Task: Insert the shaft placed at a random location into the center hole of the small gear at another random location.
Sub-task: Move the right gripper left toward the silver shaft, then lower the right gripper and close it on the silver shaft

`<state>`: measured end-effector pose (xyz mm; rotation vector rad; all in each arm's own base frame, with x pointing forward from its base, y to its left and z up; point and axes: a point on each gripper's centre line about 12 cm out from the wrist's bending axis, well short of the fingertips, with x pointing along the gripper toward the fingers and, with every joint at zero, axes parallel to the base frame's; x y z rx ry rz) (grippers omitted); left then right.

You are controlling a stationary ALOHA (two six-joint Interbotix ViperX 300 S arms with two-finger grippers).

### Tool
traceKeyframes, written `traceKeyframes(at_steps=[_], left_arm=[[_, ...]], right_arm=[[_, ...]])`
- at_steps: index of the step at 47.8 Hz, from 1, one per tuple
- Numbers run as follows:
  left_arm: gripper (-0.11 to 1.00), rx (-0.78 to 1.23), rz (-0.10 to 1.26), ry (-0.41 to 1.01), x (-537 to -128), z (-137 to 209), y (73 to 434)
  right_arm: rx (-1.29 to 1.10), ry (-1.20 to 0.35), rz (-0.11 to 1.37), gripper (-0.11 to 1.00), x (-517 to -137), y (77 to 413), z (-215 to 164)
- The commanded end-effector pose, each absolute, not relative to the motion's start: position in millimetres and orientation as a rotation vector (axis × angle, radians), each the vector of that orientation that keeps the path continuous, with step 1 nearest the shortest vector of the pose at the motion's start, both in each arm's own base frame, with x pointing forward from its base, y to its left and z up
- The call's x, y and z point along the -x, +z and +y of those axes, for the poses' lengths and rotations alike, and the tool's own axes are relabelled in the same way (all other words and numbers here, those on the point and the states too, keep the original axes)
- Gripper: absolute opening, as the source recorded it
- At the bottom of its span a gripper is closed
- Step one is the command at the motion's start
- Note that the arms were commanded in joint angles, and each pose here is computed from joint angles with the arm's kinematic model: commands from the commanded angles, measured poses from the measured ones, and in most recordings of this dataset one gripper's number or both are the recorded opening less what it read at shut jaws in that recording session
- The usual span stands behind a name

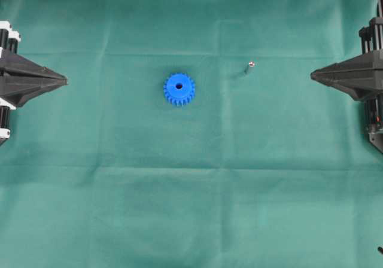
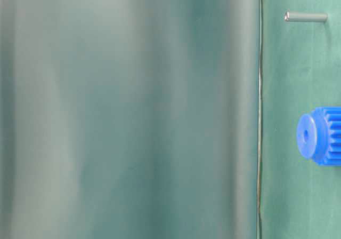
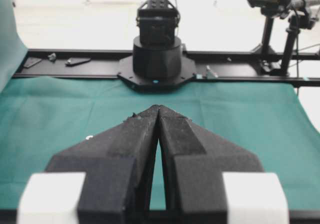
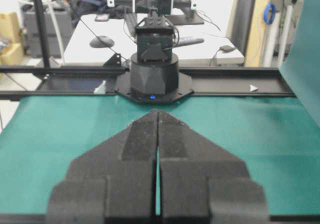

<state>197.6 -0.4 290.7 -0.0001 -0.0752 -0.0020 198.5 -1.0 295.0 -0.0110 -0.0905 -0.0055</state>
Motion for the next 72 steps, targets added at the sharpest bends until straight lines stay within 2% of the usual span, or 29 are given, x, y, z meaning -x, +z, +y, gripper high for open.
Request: traceKeyframes(at_steps=[1,10,25,30,39,43,47,72], left_arm=[[0.0,-0.006,-0.103,-0.019,-201,-4,305],[0.0,-0.005,-0.089,-0.024,-201,-5,304],[0.0,-0.005,-0.094,-0.024,-201,-4,305],[0.0,-0.006,-0.094,-0.024,-201,-4,305],[0.0,-0.005,-0.092,-0.024,-201,-4,305],[0.0,-0.005,-0.087,-0.024,-201,-4,304],[0.0,-0.005,-0.084,-0.024,-201,-4,303],[0.0,-0.007,-0.071,-0.024,-201,-4,301]], right_arm=[[0.01,-0.014,-0.098,0.01,-200,300,-3],[0.011,-0.052,-0.089,0.01,-204,299,-11],[0.01,-0.122,0.01,0.03,-220,270,-27],[0.007,-0.163,0.064,0.21,-230,251,-38],[0.042,-0.208,0.156,0.76,-247,213,-53],[0.042,-0.225,0.187,0.92,-256,199,-60],[0.029,-0.253,0.223,0.89,-261,186,-68],[-0.039,-0.337,0.379,0.9,-278,116,-89]])
